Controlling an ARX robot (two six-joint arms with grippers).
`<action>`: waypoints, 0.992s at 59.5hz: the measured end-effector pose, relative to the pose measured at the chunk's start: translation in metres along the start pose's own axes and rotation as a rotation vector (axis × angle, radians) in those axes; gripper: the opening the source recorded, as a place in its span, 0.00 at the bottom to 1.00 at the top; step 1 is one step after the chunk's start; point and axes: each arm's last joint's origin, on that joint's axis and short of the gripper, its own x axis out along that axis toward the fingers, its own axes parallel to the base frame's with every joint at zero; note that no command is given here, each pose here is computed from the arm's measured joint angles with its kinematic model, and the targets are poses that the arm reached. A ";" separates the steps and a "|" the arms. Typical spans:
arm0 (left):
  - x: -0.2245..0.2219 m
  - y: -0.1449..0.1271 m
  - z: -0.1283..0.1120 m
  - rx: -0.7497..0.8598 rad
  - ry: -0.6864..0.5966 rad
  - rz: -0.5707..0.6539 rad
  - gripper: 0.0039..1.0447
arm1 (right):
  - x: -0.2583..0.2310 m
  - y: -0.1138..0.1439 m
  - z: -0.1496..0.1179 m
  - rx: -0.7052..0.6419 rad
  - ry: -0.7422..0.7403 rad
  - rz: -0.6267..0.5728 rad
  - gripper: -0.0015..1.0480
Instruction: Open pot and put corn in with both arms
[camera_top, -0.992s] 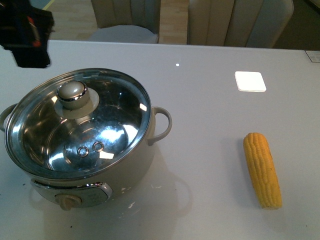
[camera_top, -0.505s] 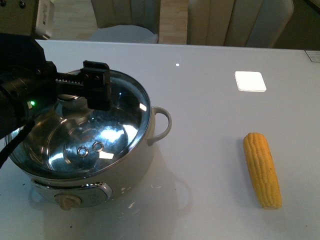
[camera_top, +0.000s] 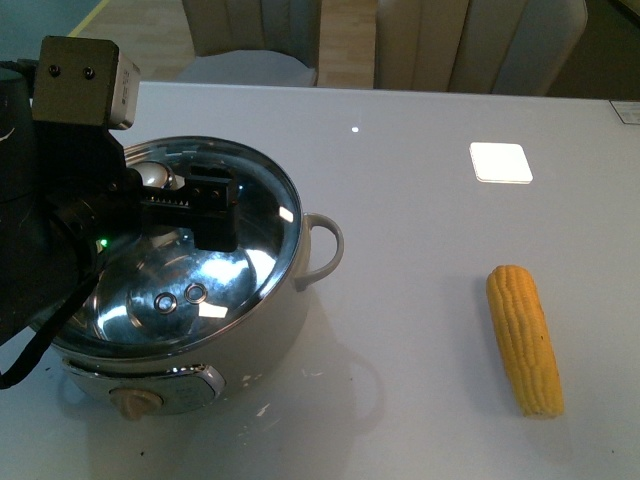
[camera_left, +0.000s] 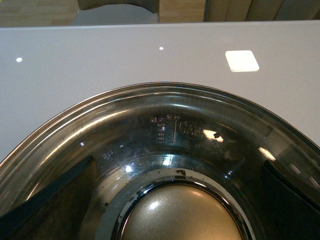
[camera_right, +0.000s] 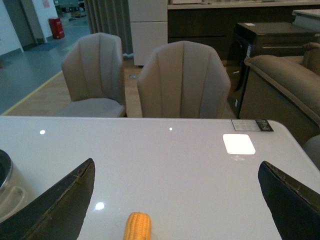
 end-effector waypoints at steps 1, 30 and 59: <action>0.000 0.000 0.000 -0.001 0.001 0.000 0.94 | 0.000 0.000 0.000 0.000 0.000 0.000 0.92; 0.003 0.001 0.004 -0.029 0.006 0.019 0.40 | 0.000 0.000 0.000 0.000 0.000 0.000 0.92; -0.001 0.003 0.017 -0.003 0.014 0.040 0.39 | 0.000 0.000 0.000 0.000 0.000 0.000 0.92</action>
